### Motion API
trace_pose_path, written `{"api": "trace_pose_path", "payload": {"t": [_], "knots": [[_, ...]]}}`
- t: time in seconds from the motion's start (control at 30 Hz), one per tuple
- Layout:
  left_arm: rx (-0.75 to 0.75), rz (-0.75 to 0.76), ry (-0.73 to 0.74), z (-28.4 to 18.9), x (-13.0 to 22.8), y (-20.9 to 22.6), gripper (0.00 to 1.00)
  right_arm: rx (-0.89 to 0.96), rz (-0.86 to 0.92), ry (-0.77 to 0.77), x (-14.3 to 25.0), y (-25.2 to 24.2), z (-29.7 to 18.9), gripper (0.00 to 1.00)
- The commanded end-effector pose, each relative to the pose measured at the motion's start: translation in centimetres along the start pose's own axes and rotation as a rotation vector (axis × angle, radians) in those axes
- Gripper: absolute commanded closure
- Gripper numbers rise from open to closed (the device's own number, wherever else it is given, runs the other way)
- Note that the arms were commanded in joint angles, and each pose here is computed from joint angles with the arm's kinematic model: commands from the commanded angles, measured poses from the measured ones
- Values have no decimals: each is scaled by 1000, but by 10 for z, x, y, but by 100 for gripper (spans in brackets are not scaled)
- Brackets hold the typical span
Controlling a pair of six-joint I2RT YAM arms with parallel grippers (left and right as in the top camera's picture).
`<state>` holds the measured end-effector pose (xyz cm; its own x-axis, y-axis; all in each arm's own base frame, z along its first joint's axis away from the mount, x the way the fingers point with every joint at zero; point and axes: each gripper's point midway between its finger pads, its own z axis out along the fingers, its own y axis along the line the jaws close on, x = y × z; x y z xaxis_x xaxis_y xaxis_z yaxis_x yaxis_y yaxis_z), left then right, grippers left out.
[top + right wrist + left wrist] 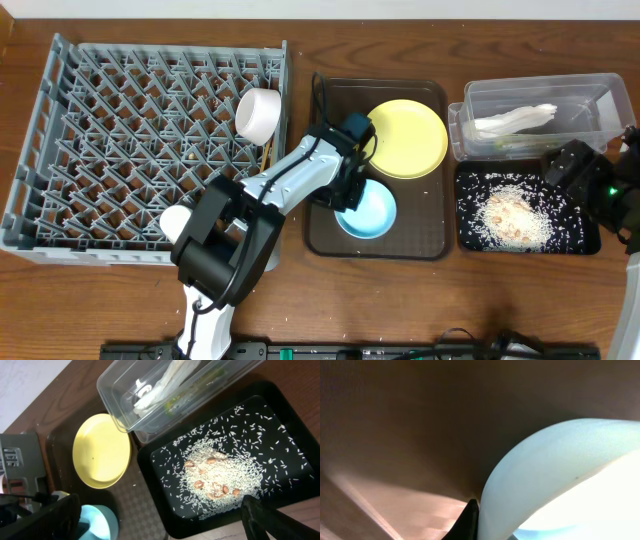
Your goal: Sort waste into correct bins and load items into the dishwasher
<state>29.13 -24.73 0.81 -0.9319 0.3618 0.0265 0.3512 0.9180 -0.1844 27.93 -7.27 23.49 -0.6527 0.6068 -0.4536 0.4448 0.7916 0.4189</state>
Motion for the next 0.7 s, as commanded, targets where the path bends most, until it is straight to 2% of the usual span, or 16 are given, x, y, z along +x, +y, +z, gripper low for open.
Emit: {"api": "trace_pose_path", "payload": {"t": [0.0,0.2,0.3,0.5,0.57,0.6,0.67], "knots": [[106,33,45,1,9,-17,92,6,11,-8,-2,-2,-2,1],[108,14,-62,-48,-6,-10,92,6,11,-8,-2,-2,-2,1],[-26,-59,-192,-93,-14,24,93,6,11,-8,-2,-2,-2,1],[-484,-198,-451,-200,2,119,93,6,11,-8,-2,-2,-2,1],[-703,-256,-525,-240,16,152,92,6,11,-8,-2,-2,-2,1],[-896,-297,-566,-272,29,174,93,6,11,-8,-2,-2,-2,1],[-1100,-367,-594,-302,46,192,92,6,11,-8,-2,-2,-2,1]]}}
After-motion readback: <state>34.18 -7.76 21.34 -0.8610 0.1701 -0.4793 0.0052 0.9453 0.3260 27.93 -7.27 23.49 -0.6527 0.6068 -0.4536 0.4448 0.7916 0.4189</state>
